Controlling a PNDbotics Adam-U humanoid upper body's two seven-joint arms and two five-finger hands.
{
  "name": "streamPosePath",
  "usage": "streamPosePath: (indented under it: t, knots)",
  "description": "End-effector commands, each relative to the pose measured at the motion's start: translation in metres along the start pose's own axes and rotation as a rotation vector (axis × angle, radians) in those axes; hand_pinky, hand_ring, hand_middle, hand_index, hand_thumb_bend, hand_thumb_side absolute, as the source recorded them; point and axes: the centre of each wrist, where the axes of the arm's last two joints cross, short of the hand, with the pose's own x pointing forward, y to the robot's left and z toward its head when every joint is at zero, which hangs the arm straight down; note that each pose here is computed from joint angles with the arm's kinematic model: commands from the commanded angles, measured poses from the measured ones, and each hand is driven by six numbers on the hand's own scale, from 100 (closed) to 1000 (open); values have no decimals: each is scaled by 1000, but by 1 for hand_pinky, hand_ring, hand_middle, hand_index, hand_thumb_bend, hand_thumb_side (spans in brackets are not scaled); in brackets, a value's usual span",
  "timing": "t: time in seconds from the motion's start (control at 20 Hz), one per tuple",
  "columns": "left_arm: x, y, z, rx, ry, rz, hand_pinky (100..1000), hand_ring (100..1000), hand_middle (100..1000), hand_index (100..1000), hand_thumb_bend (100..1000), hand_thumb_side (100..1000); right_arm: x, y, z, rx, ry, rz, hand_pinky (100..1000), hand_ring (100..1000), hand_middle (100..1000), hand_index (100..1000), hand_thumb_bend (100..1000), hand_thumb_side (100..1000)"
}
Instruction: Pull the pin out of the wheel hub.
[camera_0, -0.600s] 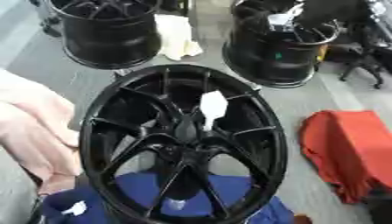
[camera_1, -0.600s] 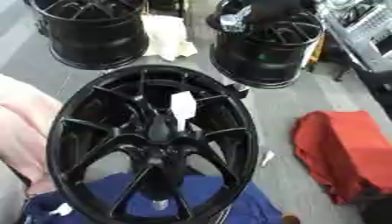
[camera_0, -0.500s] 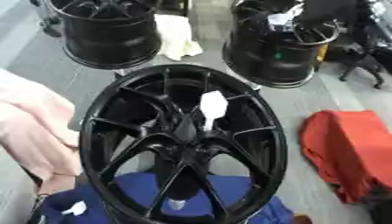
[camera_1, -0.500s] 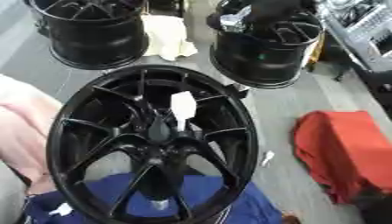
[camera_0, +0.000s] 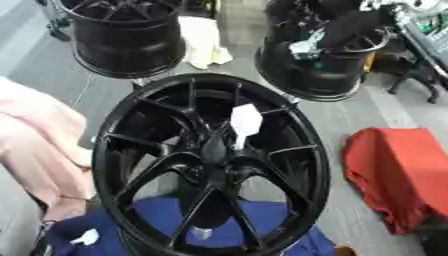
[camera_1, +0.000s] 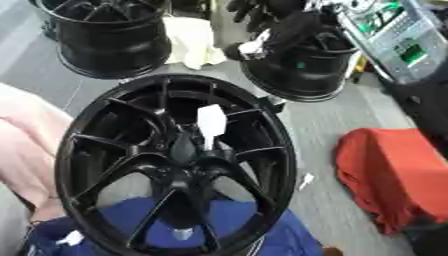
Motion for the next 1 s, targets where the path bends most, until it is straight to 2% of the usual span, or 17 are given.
streamPosePath:
  t: [0.05, 0.35, 0.7, 1.0]
  knots:
    - [16, 18, 2, -47, -56, -91, 727, 580, 521, 785, 173, 768, 1, -8, -2, 2, 15, 19, 829, 891, 917, 975, 420, 399]
    - [17, 18, 0, -54, -59, -92, 728, 583, 523, 785, 175, 767, -5, -1, -17, 53, 27, 8, 829, 892, 909, 976, 436, 385]
    - [17, 18, 0, -59, -59, -93, 730, 586, 527, 787, 178, 767, -8, 4, -24, 95, 18, -2, 825, 887, 902, 975, 531, 418]
    - [17, 18, 0, -67, -57, -97, 733, 590, 531, 788, 180, 768, -9, 10, -27, 140, 9, -9, 826, 885, 892, 977, 507, 363]
